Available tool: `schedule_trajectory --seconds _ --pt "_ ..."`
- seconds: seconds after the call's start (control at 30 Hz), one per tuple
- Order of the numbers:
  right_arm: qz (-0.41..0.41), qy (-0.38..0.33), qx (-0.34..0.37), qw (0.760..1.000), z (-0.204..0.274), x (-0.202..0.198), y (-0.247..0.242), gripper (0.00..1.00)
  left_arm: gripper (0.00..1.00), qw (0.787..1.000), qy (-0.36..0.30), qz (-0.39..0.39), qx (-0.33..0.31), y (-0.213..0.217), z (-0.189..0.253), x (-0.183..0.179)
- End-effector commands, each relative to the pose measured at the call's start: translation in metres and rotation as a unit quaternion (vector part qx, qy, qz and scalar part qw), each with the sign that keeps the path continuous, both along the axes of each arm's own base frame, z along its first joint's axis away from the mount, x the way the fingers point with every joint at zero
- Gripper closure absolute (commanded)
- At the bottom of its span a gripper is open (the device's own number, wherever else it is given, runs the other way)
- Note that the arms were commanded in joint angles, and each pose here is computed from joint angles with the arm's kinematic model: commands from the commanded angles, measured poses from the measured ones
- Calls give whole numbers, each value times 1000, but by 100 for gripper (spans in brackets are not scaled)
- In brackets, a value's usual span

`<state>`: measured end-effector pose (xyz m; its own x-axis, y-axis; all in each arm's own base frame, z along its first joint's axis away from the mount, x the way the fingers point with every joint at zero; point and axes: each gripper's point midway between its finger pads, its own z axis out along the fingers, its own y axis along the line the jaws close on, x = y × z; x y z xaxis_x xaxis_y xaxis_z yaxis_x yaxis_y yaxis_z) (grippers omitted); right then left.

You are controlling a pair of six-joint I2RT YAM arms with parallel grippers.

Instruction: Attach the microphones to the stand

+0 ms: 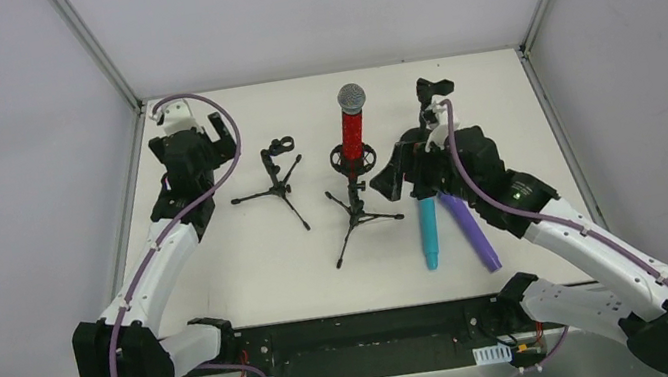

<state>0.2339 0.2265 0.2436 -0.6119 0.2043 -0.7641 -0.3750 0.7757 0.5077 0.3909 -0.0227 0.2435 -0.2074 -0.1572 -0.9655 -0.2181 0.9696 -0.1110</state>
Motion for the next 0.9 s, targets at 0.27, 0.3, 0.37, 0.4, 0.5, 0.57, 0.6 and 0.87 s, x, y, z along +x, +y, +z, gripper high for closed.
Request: schedule_trajectory --seconds 0.27,0.3,0.37,0.4,0.5,0.57,0.6,0.87 --pt "-24 69 9 997 8 -6 -5 1 0 999 2 27 -29 2 2 7" --pt "-34 67 12 997 8 -4 -7 1 0 999 4 28 -30 2 2 7" --pt "-46 71 19 996 9 -2 -10 1 0 999 7 28 -30 2 1 7" --pt "-43 74 20 996 8 -2 -9 1 0 999 7 28 -31 2 1 7" --pt "-9 76 20 997 10 -6 -3 1 0 999 9 26 -32 1 0 8" --pt "19 68 14 997 14 -8 1 1 0 999 10 25 -33 0 -1 8" --pt "20 70 15 997 16 -7 1 1 0 999 11 25 -33 0 -1 8" --pt "-24 110 40 993 29 10 8 1 0 999 15 25 -31 0 -3 9"
